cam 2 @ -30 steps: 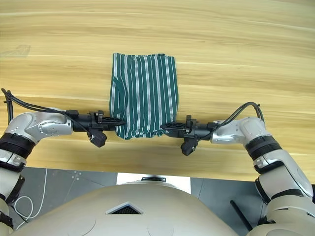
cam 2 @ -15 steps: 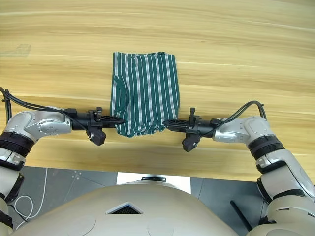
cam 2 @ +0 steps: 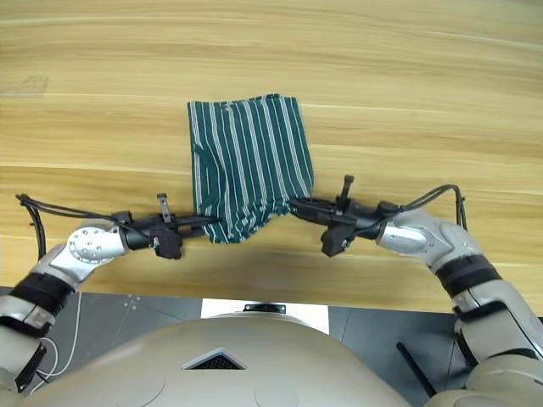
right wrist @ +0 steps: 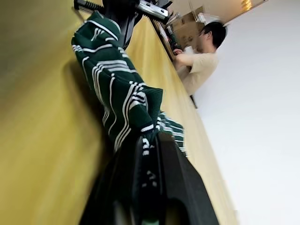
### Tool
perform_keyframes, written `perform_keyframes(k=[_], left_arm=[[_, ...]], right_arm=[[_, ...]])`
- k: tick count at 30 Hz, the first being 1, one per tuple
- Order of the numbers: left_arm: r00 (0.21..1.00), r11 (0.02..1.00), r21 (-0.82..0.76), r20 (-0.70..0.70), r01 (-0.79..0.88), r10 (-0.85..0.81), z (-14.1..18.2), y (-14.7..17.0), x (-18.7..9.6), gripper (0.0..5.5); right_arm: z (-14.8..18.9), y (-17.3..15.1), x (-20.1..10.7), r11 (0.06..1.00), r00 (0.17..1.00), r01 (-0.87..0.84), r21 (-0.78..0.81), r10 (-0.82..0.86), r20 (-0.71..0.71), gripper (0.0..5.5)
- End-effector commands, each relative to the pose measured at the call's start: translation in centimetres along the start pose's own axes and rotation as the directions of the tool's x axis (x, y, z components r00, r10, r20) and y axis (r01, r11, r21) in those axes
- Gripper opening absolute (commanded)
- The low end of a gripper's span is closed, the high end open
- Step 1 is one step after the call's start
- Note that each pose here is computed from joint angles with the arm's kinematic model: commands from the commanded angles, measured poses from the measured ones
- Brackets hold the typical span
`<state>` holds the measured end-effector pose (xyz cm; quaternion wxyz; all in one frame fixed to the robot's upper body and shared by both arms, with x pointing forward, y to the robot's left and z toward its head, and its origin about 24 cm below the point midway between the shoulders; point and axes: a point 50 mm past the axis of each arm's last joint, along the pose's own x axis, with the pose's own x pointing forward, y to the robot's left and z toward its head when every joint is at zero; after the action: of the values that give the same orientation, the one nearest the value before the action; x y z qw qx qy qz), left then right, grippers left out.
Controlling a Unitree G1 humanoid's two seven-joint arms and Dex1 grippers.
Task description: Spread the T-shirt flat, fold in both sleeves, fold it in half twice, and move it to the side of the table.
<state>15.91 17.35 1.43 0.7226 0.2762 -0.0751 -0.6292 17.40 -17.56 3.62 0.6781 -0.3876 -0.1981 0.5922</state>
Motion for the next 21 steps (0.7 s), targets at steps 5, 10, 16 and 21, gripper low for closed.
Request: perform_keyframes(k=[5, 10, 16, 21], left_arm=[[0.982, 0.976, -0.211, 0.189, 0.048, -0.007, 5.6, -2.3, -0.5, 0.05], [0.962, 0.923, -0.371, 0.199, -0.105, 0.189, 5.2, 0.2, -1.1, 0.05], [0.858, 0.652, -0.617, -0.076, -0.44, 0.508, 0.1, 3.1, -0.9, 0.05], [0.813, 0.518, -0.654, -0.28, -0.551, 0.511, -3.2, 3.5, 1.0, 0.05]], right_arm=[[6.5, -0.4, -1.3, 0.954, 0.983, -0.142, 0.265, 0.105, 0.148, 0.2], [5.7, -1.9, -0.4, 0.958, 0.992, -0.025, 0.287, -0.013, 0.128, 0.2], [2.3, -3.0, 0.4, 0.923, 0.981, 0.185, 0.338, -0.192, -0.014, 0.2], [-2.0, -4.2, 1.3, 0.843, 0.922, 0.384, 0.376, -0.335, -0.191, 0.2]])
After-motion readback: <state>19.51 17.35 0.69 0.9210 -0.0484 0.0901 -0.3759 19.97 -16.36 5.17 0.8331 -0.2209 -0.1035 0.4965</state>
